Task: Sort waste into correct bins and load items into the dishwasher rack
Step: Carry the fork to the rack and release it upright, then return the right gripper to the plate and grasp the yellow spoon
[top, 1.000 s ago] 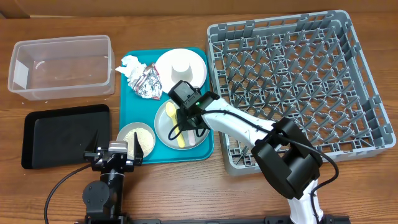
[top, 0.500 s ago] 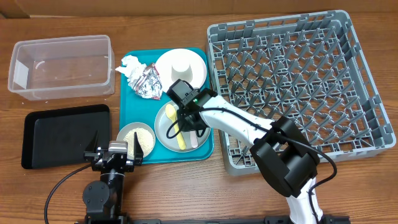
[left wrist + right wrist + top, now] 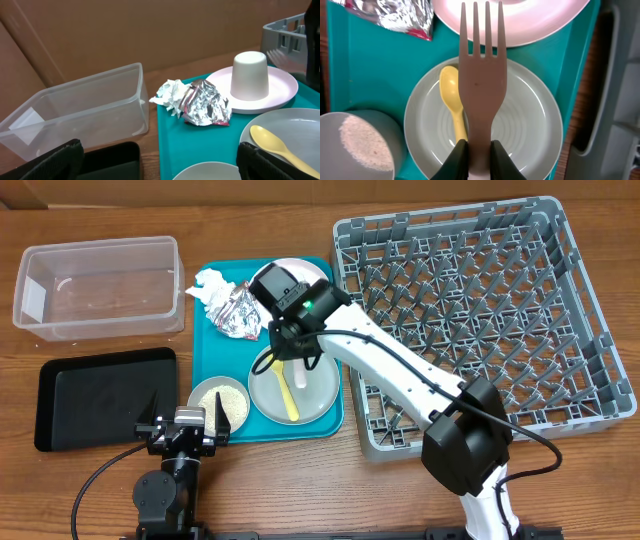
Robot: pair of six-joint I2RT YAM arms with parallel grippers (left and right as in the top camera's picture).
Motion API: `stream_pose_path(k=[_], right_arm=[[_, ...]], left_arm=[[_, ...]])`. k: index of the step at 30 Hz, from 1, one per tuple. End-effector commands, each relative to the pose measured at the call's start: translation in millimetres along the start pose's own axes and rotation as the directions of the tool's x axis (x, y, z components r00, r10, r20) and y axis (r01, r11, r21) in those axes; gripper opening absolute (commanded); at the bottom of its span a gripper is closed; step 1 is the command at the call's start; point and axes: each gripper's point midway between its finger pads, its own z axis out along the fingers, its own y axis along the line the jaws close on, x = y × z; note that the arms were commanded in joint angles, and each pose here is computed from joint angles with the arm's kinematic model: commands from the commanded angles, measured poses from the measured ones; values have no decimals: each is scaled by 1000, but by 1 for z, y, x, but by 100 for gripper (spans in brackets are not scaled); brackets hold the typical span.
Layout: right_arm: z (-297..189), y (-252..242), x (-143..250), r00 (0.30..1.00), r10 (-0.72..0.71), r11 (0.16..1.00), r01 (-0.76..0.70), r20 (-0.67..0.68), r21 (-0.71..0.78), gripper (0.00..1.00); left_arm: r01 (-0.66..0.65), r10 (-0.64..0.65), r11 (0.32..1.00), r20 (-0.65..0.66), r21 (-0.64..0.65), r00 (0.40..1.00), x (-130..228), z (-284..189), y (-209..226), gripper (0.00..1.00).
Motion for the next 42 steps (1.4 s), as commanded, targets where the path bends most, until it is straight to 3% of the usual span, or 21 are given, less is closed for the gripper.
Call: stream_pose_path(k=[1,11,19,21,22,24,27,31,34,38,42], right_arm=[[-40,-20,-27,996,-5,1000,6,93,-12,6],[-42,-88,-52,996,-29,999,27,79,23,6],[-25,-134,-50,999,-43,998,42,17,45,6],[-18,-134,-45,997,-70,997,70,-11,18,19],[-15,-134,-42,997,-78,997,78,-23,10,36],[-9,-135,-37,997,-73,997,73,-37,12,53],[-18,-125,-38,1000,-20,1000,20,-23,-9,63],[-50,-86,-42,998,-23,993,30,63,-112,66],[-62,-55,-33,995,-61,986,73,82,-149,60],[-50,-24,-11,992,-115,980,121,48,-157,50],[-22,4,13,988,-157,975,154,-5,-159,49]], left_arm=[[-7,7,1000,1,-6,1000,0,0,2,100],[-7,7,1000,1,-6,1000,1,0,2,100],[-7,7,1000,1,-6,1000,1,0,2,100],[-7,7,1000,1,-6,1000,1,0,2,100],[-7,7,1000,1,-6,1000,1,0,2,100],[-7,7,1000,1,-6,1000,1,0,2,100],[-7,7,1000,1,-6,1000,0,0,2,100],[-7,7,1000,1,-6,1000,0,0,2,100],[-7,7,1000,1,-6,1000,0,0,2,100],[-7,7,1000,1,-6,1000,1,0,2,100],[-7,7,1000,1,-6,1000,0,0,2,100]])
